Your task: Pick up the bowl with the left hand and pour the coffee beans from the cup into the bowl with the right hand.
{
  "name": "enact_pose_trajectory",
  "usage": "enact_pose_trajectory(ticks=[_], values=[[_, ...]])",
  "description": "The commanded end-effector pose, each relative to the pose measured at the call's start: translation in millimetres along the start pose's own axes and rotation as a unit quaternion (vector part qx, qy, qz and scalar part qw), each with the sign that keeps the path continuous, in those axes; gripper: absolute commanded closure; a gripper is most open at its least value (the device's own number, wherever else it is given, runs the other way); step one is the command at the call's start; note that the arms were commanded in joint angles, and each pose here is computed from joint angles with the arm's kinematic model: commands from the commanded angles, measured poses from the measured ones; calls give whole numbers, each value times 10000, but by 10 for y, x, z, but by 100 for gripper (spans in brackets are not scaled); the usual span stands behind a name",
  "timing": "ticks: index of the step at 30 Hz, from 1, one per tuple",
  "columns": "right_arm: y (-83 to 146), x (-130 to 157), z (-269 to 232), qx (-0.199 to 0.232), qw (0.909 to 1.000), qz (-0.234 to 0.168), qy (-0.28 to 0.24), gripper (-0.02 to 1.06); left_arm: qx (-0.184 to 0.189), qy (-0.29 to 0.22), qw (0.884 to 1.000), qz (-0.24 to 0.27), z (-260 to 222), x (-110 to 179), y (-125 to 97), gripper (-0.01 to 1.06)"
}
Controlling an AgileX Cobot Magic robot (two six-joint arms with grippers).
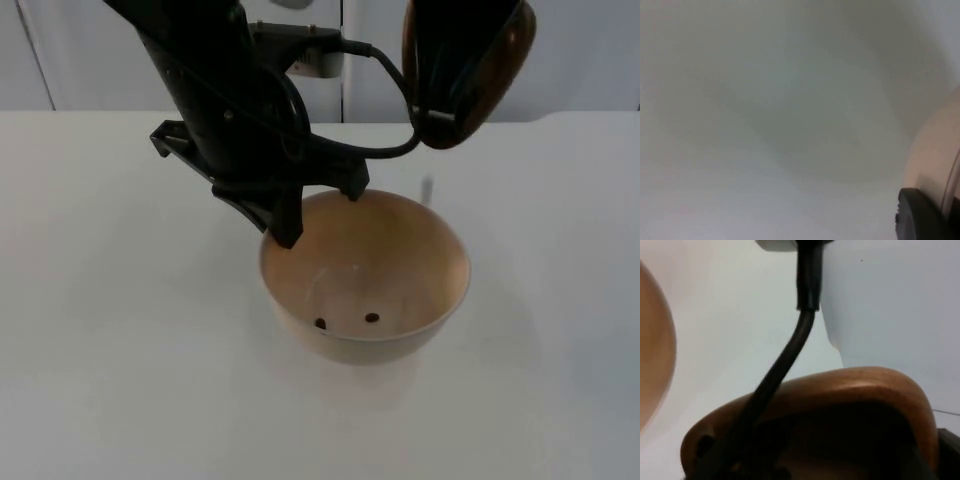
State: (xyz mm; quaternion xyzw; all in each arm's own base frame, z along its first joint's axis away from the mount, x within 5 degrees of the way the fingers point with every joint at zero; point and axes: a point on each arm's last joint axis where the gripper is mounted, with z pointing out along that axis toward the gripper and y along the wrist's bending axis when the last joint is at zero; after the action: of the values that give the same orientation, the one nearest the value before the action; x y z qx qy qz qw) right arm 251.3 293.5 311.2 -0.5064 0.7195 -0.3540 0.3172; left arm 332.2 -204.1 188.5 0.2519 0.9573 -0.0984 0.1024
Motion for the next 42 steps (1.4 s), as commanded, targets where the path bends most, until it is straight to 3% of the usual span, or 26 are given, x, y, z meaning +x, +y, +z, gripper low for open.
enact_pose_trajectory(ticks=[1, 25, 42], values=[[-39, 4, -38, 208, 9998, 10, -81, 104, 32, -80, 10000, -10, -18, -17, -23, 105], [-101, -26, -141, 683, 9973, -25, -283, 104, 42, -51, 10000, -15, -18, -12, -25, 105], [-46, -96, -276, 875, 9945, -298, -500, 104, 43, -42, 10000, -15, -18, -10, -25, 105]])
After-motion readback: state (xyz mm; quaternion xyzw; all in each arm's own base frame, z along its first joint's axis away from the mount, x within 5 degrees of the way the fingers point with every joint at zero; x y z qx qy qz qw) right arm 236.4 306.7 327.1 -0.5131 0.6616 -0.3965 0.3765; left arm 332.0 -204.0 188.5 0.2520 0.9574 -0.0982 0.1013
